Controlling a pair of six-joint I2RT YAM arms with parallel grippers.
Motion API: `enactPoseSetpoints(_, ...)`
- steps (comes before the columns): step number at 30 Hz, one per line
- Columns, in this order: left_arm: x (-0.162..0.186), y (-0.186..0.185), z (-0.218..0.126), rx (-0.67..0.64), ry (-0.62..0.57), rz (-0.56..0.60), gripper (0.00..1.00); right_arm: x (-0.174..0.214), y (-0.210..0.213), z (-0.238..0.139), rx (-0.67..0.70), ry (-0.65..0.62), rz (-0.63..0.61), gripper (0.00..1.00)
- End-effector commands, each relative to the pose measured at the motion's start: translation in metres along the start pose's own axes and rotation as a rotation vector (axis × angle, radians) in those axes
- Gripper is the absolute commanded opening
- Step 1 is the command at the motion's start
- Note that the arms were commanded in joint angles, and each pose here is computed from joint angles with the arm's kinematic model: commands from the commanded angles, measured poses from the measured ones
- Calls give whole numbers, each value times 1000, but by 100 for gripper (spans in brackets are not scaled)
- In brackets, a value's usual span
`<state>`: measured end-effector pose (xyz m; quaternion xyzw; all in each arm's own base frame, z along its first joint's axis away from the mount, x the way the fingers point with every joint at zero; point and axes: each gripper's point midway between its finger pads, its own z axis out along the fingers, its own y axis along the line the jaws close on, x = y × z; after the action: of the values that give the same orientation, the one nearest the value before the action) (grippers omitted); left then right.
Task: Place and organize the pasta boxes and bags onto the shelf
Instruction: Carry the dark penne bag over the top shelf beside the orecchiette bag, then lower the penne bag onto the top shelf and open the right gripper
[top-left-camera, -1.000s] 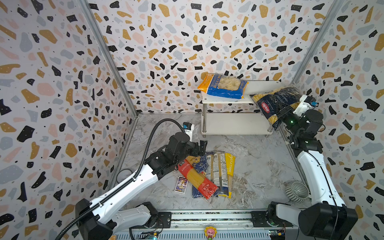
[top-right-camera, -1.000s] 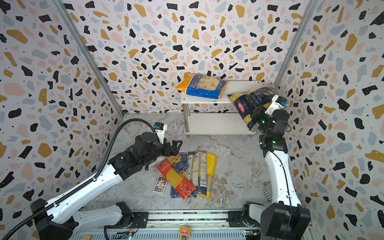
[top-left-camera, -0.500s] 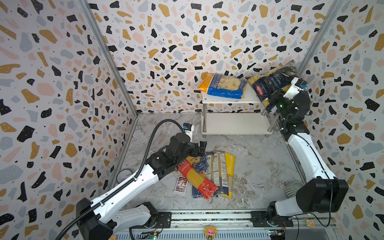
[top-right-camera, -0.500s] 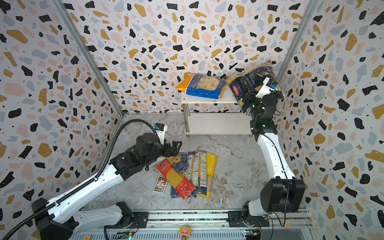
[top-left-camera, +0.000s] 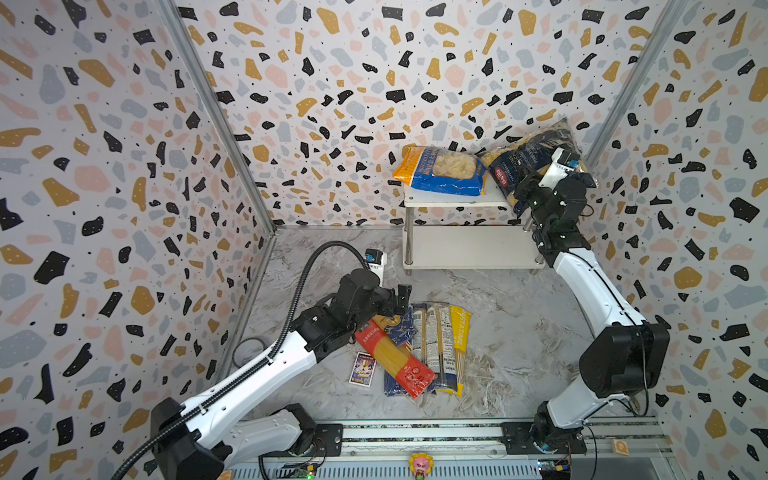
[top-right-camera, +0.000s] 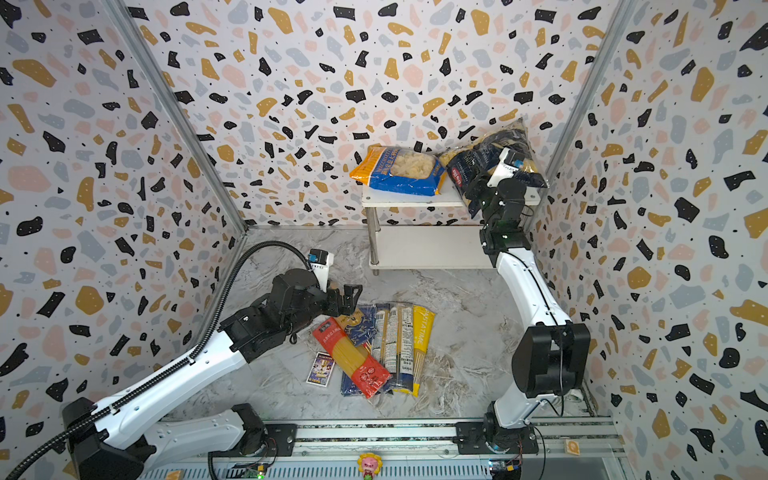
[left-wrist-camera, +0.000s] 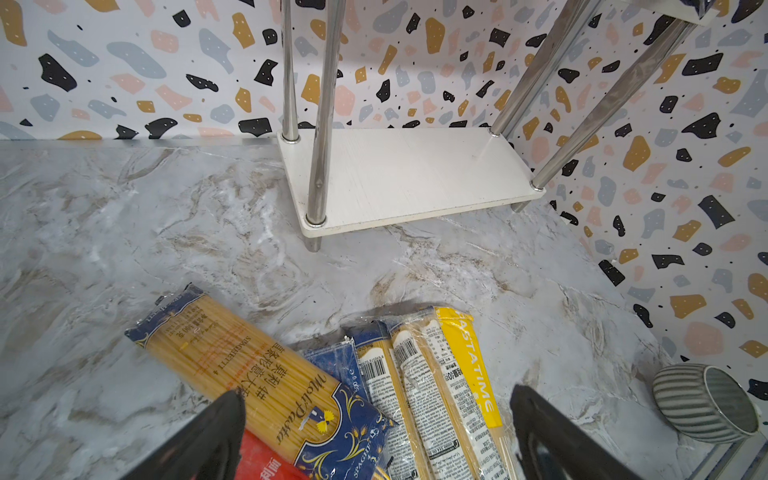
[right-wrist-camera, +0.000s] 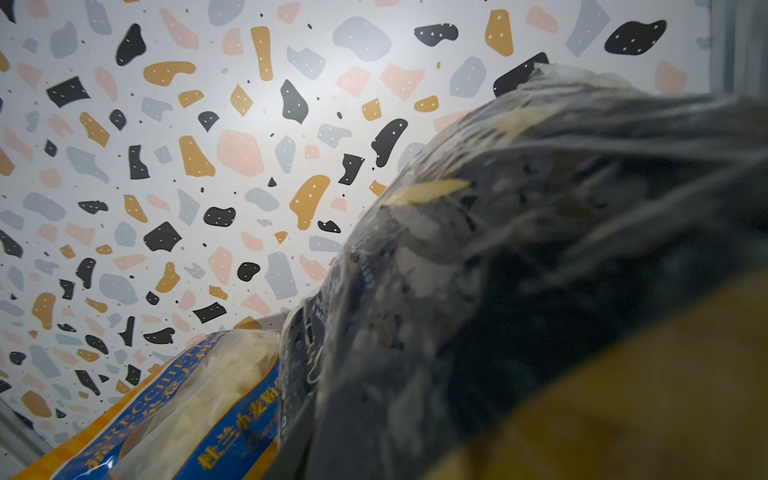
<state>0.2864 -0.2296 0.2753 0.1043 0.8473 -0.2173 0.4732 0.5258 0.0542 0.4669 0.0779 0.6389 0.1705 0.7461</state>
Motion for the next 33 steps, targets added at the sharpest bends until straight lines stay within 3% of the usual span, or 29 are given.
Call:
enactPoseSetpoints(1, -6, -1, -2, 8, -38, 11, 100, -156, 52, -40, -114, -414, -69, 26)
enactPoseSetpoints(11, -6, -1, -5, 12, -49, 3, 99, -135, 44, 7, -9, -242, -15, 31)
enactPoseSetpoints(27, -5, -2, -12, 35, -61, -14, 100, -120, 44, -5, 13, -62, 178, 64)
enactPoseSetpoints(33, -4, 0, -17, 39, -68, -15, 99, -119, 42, -17, 49, -7, 214, 68)
